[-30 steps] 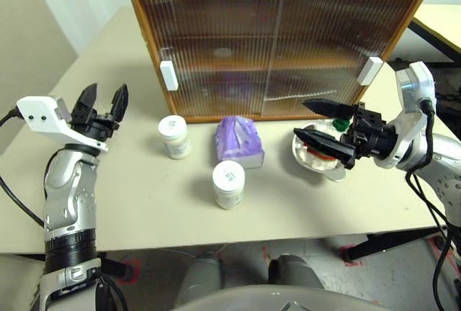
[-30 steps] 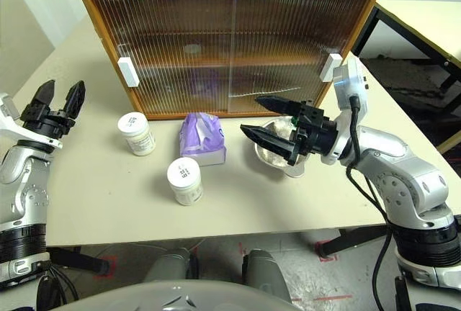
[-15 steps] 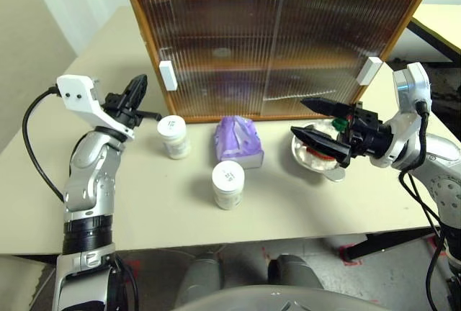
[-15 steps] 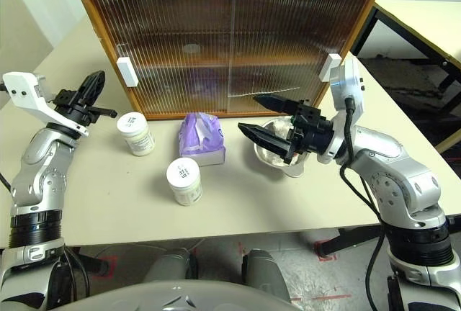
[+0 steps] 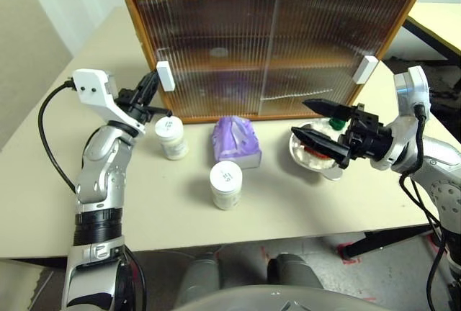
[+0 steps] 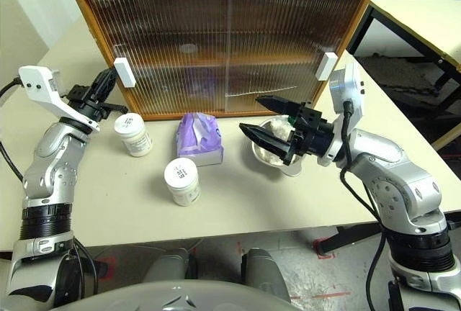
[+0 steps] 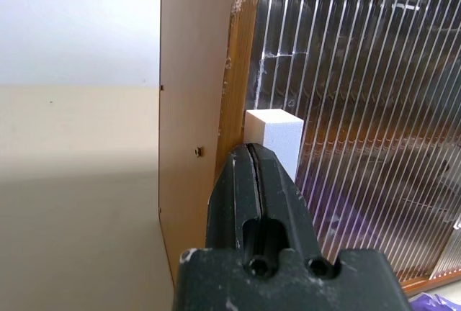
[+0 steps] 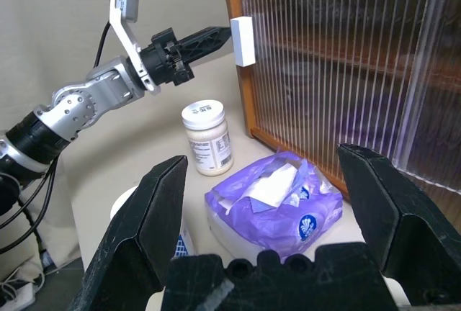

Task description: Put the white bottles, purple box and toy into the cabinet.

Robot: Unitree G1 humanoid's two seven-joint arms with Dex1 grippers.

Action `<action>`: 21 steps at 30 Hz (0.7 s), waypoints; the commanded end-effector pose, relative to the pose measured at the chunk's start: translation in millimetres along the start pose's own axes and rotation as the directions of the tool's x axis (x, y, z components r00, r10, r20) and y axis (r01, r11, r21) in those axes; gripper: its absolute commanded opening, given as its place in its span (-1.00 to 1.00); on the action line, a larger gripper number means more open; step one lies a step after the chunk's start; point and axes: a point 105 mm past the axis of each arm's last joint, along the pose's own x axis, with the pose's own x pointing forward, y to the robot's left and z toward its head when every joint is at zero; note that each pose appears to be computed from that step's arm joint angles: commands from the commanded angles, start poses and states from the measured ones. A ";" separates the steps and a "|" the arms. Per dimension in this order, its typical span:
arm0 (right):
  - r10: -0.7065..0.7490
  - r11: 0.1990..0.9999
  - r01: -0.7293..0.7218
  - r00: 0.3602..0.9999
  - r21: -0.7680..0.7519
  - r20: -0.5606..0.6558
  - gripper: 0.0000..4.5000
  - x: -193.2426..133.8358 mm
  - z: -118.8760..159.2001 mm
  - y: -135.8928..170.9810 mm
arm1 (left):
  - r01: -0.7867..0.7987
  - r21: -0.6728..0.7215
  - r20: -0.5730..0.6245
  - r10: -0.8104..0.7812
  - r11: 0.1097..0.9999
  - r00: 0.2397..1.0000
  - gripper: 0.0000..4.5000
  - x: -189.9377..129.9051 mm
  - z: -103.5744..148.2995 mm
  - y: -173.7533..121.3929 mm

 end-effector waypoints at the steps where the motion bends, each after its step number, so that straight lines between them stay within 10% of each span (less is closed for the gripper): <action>1: -0.008 1.000 0.008 1.000 -0.028 0.020 1.00 -2.7 7.8 1.4 | 0.031 -0.010 -0.031 -0.031 0.999 0.999 -1.00 4.3 -7.2 -7.9; 21: -0.048 0.998 0.049 0.998 -0.028 0.032 1.00 -5.7 10.1 2.9 | 0.171 -0.091 -0.071 -0.177 0.981 0.982 -1.00 34.0 -22.9 -55.6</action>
